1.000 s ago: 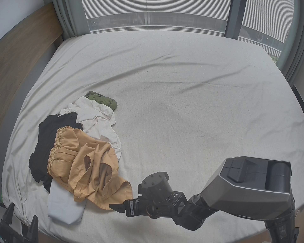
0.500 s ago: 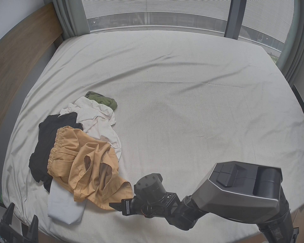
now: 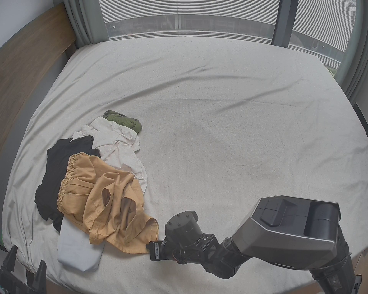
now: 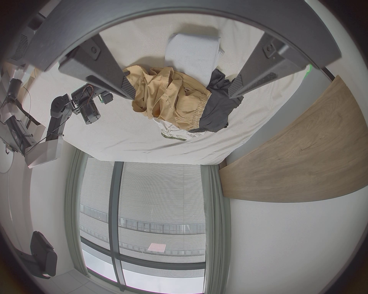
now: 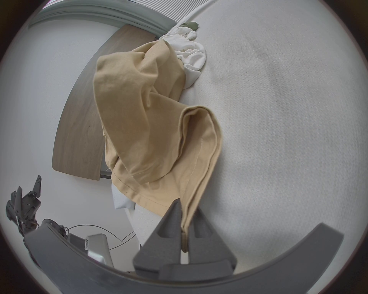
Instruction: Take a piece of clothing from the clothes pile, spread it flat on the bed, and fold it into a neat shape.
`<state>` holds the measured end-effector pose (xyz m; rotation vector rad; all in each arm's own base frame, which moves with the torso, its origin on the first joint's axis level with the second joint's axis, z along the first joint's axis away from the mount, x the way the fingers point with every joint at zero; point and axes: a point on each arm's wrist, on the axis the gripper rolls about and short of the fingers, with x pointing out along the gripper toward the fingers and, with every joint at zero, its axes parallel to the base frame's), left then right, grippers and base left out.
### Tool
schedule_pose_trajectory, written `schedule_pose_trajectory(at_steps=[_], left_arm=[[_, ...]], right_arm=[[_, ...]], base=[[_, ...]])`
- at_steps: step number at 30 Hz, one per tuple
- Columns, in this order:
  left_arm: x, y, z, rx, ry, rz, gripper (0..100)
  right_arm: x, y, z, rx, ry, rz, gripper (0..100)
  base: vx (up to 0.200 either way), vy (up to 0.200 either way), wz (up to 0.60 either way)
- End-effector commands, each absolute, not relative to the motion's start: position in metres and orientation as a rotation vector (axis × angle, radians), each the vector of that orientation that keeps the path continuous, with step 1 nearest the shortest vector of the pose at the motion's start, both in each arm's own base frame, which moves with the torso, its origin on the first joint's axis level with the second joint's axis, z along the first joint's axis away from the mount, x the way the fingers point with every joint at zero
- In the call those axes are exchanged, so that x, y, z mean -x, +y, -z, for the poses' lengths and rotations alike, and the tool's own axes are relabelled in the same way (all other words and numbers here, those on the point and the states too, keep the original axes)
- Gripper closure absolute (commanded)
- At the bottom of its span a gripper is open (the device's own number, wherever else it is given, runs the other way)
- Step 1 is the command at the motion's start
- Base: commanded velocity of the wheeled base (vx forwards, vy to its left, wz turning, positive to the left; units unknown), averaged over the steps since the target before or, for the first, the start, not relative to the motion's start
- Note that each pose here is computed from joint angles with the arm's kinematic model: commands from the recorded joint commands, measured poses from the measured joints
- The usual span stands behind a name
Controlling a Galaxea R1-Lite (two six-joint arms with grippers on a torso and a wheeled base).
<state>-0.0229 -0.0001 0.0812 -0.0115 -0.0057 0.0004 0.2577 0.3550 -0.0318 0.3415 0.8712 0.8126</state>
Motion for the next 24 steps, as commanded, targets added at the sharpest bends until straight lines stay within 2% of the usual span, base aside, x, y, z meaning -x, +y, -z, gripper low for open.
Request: schedule_pose_trajectory(at_steps=[1, 6, 24], left_arm=[[0.023, 0.0, -0.076, 0.011, -0.005, 0.0, 0], [0.023, 0.0, -0.076, 0.011, -0.005, 0.002, 0], [0.023, 0.0, -0.076, 0.009, -0.005, 0.0, 0]], right_arm=[[-0.255, 0.351, 0.03, -0.338, 0.877, -0.806, 100], [-0.253, 0.344, 0.032, -0.33, 0.889, -0.783, 100], [-0.258, 0.307, -0.003, -0.327, 0.834, -0.717, 100]], base=[[0.0, 0.0, 0.0], [0.0, 0.0, 0.0], [0.0, 0.0, 0.0]])
